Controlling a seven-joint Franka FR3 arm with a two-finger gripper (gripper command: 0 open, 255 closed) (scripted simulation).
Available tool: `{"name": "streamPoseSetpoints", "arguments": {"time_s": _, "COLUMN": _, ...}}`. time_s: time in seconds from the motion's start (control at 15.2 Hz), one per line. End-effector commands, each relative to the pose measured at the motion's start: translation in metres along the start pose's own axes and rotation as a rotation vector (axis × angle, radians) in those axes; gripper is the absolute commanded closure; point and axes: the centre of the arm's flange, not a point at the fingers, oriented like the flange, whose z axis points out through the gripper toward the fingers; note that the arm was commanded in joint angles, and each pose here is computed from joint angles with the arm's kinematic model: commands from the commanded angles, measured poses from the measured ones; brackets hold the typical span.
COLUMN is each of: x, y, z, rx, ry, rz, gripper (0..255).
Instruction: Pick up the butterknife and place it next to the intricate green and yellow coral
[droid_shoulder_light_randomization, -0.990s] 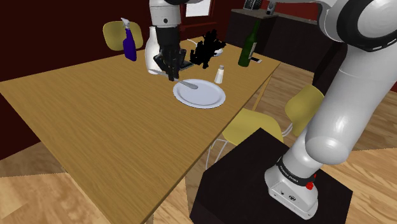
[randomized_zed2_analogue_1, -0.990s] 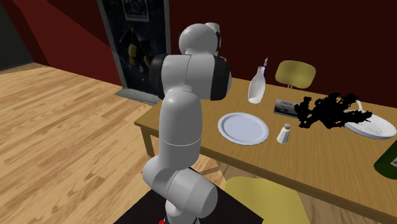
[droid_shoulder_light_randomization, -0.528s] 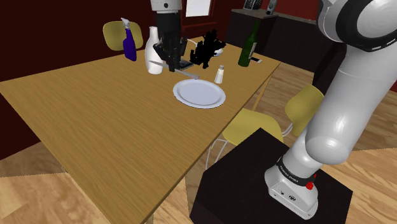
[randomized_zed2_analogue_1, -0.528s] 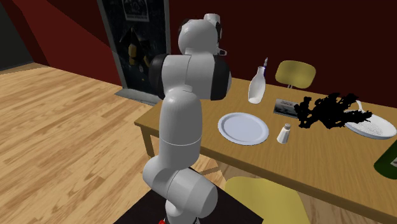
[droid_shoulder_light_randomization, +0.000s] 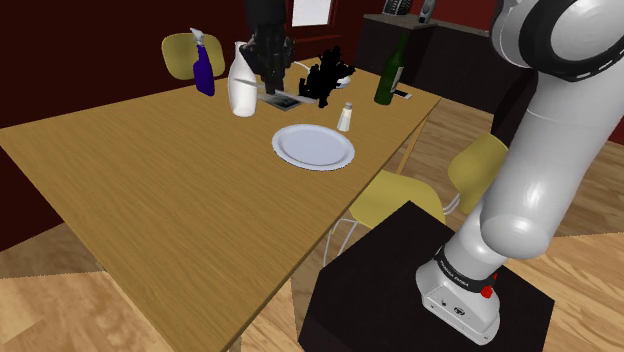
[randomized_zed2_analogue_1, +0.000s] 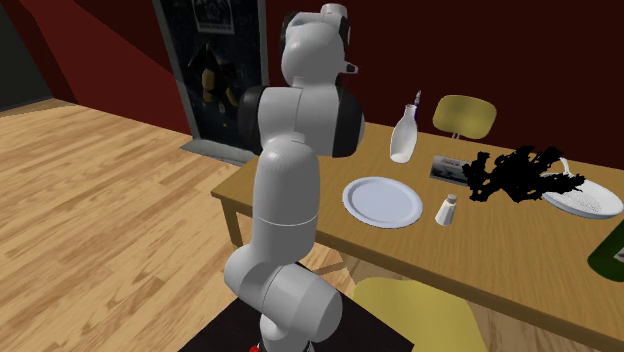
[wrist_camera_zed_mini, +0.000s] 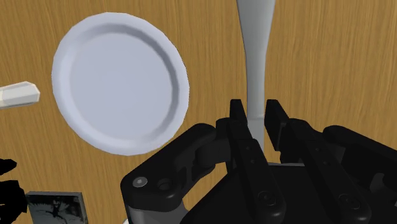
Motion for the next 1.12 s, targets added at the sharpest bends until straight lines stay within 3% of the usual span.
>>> {"name": "streamPoseSetpoints", "arguments": {"time_s": 0.0, "x": -0.003, "y": 0.001, "z": -0.010, "rx": 0.000, "ry": -0.001, "rz": 0.000, "gripper": 255}}
{"name": "streamPoseSetpoints", "arguments": {"time_s": 0.4, "x": -0.009, "y": 0.002, "z": -0.041, "rx": 0.000, "ry": -0.001, "rz": 0.000, "gripper": 255}}
{"name": "streamPoseSetpoints", "arguments": {"time_s": 1.06, "x": -0.015, "y": 0.134, "z": -0.034, "rx": 0.000, "ry": -0.001, "rz": 0.000, "gripper": 255}}
